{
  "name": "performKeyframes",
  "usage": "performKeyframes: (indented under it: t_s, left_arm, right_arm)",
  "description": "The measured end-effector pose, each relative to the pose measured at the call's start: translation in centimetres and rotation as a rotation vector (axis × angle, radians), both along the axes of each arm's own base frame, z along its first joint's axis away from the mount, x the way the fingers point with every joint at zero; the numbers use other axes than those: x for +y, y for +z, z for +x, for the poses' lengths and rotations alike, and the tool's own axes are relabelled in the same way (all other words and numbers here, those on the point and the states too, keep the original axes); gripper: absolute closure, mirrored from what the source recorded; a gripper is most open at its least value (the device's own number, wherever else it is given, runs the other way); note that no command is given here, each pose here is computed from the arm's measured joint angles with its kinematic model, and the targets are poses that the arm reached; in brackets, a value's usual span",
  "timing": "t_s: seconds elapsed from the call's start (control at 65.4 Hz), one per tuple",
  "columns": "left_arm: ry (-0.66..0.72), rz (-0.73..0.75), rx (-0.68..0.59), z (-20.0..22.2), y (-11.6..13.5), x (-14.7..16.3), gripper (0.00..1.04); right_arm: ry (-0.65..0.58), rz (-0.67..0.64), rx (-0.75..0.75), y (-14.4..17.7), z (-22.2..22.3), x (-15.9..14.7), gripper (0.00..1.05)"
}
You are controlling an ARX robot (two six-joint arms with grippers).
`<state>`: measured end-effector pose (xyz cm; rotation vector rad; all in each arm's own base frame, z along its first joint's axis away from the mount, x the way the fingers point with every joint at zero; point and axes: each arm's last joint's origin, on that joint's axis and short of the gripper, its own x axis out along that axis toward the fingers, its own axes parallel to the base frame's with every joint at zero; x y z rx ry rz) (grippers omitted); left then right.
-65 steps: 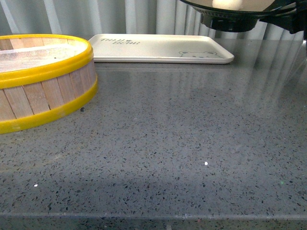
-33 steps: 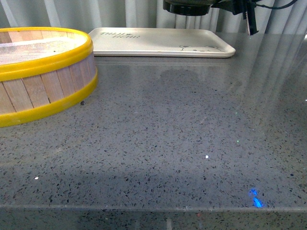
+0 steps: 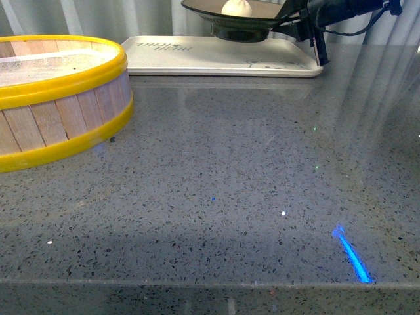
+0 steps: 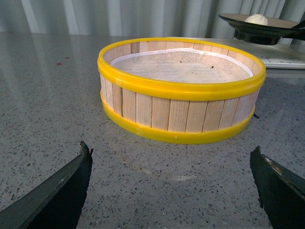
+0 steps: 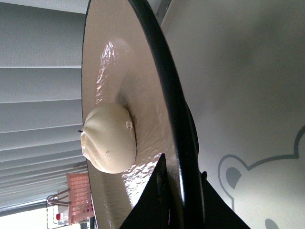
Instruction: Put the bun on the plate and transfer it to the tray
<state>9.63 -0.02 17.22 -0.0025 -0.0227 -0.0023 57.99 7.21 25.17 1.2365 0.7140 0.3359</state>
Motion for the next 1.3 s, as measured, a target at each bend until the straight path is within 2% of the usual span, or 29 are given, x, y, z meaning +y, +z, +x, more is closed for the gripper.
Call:
performKeyframes:
  t_s: [0.367, 0.643, 0.872, 0.979, 1.117, 1.193, 1.3]
  left_arm:
    - [0.000, 0.000, 0.000, 0.0, 0.0, 0.0, 0.07]
    - [0.000, 0.000, -0.001, 0.0, 0.0, 0.0, 0.07]
    - [0.000, 0.000, -0.001, 0.0, 0.0, 0.0, 0.07]
    - [0.000, 0.000, 0.000, 0.0, 0.0, 0.0, 0.07]
    - [0.000, 0.000, -0.001, 0.0, 0.0, 0.0, 0.07]
    - [0.000, 0.000, 0.000, 0.0, 0.0, 0.0, 0.07]
    - [0.000, 0.000, -0.001, 0.0, 0.0, 0.0, 0.07]
  right_arm:
    - [0.036, -0.035, 0.055, -0.6, 0.0, 1.2, 1.02]
    - [0.023, -0.043, 0.046, 0.3, -0.2, 0.4, 1.02]
    - [0.012, -0.046, 0.053, 0.3, -0.4, -0.1, 0.65]
    - [0.011, -0.047, 0.060, 0.3, -0.6, -0.1, 0.44]
    - [0.010, -0.044, 0.046, 0.8, -0.8, -0.1, 0.26]
    - [-0.003, -0.044, 0.037, 1.8, -1.2, -0.3, 0.07]
    - [-0.034, -0.043, 0.014, 3.1, -2.0, -0.9, 0.09]
